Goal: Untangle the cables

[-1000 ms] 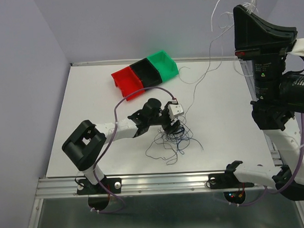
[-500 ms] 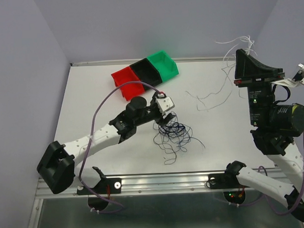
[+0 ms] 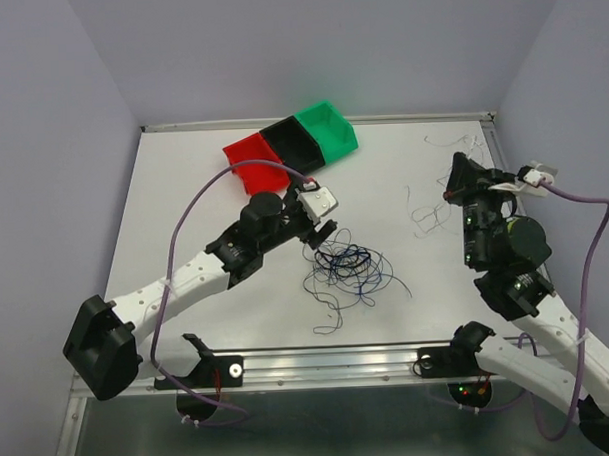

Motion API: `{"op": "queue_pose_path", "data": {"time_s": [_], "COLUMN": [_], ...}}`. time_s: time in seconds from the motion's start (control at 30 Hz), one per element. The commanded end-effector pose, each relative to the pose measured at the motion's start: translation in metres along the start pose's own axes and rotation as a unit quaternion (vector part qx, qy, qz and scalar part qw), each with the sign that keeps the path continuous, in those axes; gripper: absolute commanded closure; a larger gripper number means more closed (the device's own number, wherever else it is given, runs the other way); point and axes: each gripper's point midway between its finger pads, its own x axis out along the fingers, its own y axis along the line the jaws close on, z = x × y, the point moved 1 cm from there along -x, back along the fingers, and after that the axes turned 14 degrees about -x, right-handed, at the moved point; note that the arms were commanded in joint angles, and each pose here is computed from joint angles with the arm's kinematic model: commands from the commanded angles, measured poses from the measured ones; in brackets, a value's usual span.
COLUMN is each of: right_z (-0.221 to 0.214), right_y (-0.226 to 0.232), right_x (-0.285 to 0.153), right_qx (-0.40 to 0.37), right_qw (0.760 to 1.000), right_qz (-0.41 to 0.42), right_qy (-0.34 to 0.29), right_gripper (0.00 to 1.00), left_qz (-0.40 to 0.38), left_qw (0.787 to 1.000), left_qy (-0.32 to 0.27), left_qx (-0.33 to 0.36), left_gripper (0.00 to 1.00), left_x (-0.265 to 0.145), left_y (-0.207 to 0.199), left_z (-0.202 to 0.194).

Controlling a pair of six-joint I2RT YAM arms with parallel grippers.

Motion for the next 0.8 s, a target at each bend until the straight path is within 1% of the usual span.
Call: {"op": "queue_pose_path", "data": {"time_s": [0.0, 0.03, 0.07, 0.13, 0.2, 0.27, 0.33, 0.37, 0.43, 0.47, 0.5, 0.63, 0.73, 0.77], "right_z": [-0.046, -0.055, -0.063, -0.08, -0.087, -0.097, -0.105, -0.112, -0.121, -0.128, -0.13, -0.139, -0.142, -0.143], "right_y": [0.023, 0.034, 0.057, 0.078, 0.1, 0.106, 0.111, 0.114, 0.12, 0.122, 0.129, 0.137, 0.14, 0.141], "right_x": [-0.006, -0.009, -0.016, -0.024, -0.038, -0.04, -0.042, -0.042, -0.045, -0.043, -0.049, -0.052, -0.055, -0.056], "right_qx": [-0.033, -0.043, -0.049, -0.058, -0.056, -0.06, -0.071, -0.075, -0.081, -0.084, -0.081, -0.085, -0.086, -0.085], "right_qw": [0.996, 0.992, 0.981, 0.965, 0.943, 0.936, 0.928, 0.924, 0.916, 0.914, 0.903, 0.891, 0.885, 0.883], "right_qz": [0.071, 0.104, 0.175, 0.239, 0.311, 0.327, 0.346, 0.352, 0.368, 0.368, 0.394, 0.417, 0.427, 0.431], "right_qy": [0.041, 0.054, 0.066, 0.093, 0.102, 0.114, 0.121, 0.13, 0.14, 0.149, 0.15, 0.16, 0.164, 0.165], "right_gripper": [0.97, 0.96, 0.95, 0.93, 0.92, 0.92, 0.92, 0.92, 0.92, 0.92, 0.92, 0.92, 0.92, 0.92], "left_qz": [-0.065, -0.071, -0.075, -0.076, -0.057, -0.04, -0.043, -0.03, -0.056, -0.049, -0.065, -0.091, -0.127, -0.152], "left_qw": [0.996, 0.995, 0.995, 0.994, 0.996, 0.995, 0.993, 0.993, 0.991, 0.99, 0.989, 0.987, 0.983, 0.981], "left_qy": [-0.059, -0.063, -0.066, -0.072, -0.074, -0.087, -0.107, -0.113, -0.122, -0.129, -0.13, -0.132, -0.125, -0.121], "left_qx": [0.019, 0.02, 0.021, 0.022, 0.014, 0.007, -0.004, -0.01, -0.017, -0.021, -0.02, -0.032, -0.033, -0.025], "left_gripper": [0.13, 0.13, 0.13, 0.13, 0.13, 0.13, 0.13, 0.13, 0.12, 0.12, 0.12, 0.12, 0.12, 0.12], "left_x": [-0.009, -0.01, -0.011, -0.013, -0.015, -0.02, -0.029, -0.034, -0.042, -0.047, -0.049, -0.053, -0.054, -0.055], "left_y": [-0.022, -0.024, -0.026, -0.026, -0.02, -0.007, 0.0, 0.013, 0.014, 0.025, 0.023, 0.029, 0.023, 0.016], "left_z": [0.028, 0.029, 0.029, 0.029, 0.03, 0.035, 0.044, 0.046, 0.05, 0.052, 0.053, 0.052, 0.05, 0.048]}}
